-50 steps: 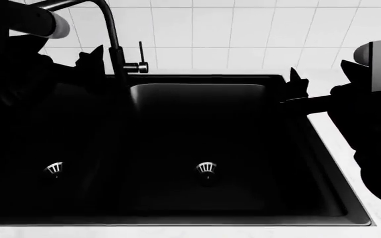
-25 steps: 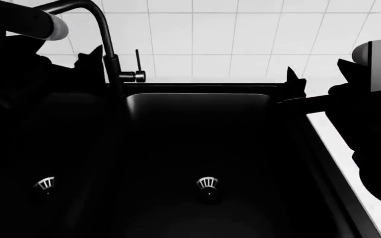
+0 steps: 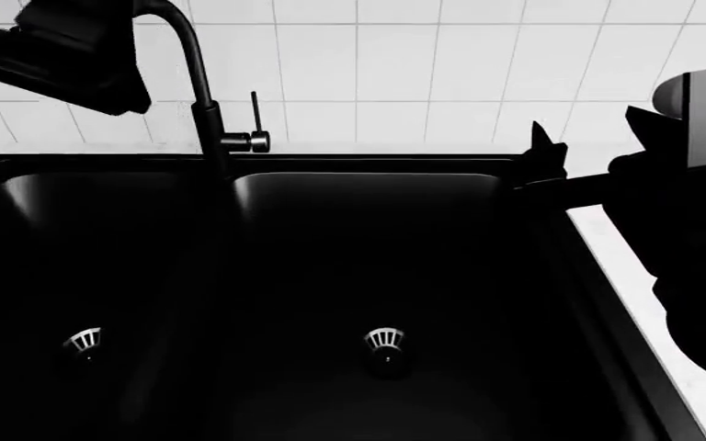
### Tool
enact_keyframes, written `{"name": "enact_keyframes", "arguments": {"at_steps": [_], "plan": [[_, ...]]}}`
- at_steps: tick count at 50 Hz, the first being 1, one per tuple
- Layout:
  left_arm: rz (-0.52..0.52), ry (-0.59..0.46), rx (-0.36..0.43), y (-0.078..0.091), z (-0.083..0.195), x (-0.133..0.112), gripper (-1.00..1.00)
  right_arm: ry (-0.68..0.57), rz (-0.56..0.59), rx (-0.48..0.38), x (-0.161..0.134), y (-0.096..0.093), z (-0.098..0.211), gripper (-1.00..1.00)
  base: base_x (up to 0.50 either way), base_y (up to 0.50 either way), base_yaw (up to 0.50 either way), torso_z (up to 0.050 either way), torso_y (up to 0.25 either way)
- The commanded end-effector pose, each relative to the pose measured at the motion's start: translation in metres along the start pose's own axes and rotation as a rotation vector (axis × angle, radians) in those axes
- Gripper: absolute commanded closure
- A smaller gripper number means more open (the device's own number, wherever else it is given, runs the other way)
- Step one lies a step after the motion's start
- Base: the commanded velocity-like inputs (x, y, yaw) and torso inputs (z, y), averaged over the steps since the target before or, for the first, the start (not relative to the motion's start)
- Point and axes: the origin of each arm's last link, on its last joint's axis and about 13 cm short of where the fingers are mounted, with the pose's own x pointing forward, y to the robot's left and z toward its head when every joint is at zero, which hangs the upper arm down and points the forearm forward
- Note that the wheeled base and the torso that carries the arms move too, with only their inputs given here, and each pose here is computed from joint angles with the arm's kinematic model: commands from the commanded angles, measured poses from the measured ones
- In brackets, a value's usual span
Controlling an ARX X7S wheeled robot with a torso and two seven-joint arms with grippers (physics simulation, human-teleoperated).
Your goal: Pick the salami from the plate and place it on the cutting board. Then pick the condiment bottle from the cabinet and place it next to the cutting board.
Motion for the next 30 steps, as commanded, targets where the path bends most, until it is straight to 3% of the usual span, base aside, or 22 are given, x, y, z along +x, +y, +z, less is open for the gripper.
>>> {"name": "enact_keyframes", "arguments": {"at_steps": [1,18,30], "plan": [[-0.037,-0.113,0.010,-0.004,0.041,-0.018,-1.00,-0.003,0.004,-0.001,0.000,0.001,0.001,-1.00,0.00,0.00,0.00,0.000,0.000],[-0.003,-0.169,-0.018,0.002,0.065,-0.013,-1.00,-0.013,0.011,0.004,0.001,0.002,0.003,-1.00,0.00,0.00,0.00,0.000,0.000],[0.041,-0.162,-0.092,0.013,0.090,0.027,-1.00,-0.019,0.023,-0.001,0.003,0.003,0.007,-1.00,0.00,0.00,0.00,0.000,0.000]]}}
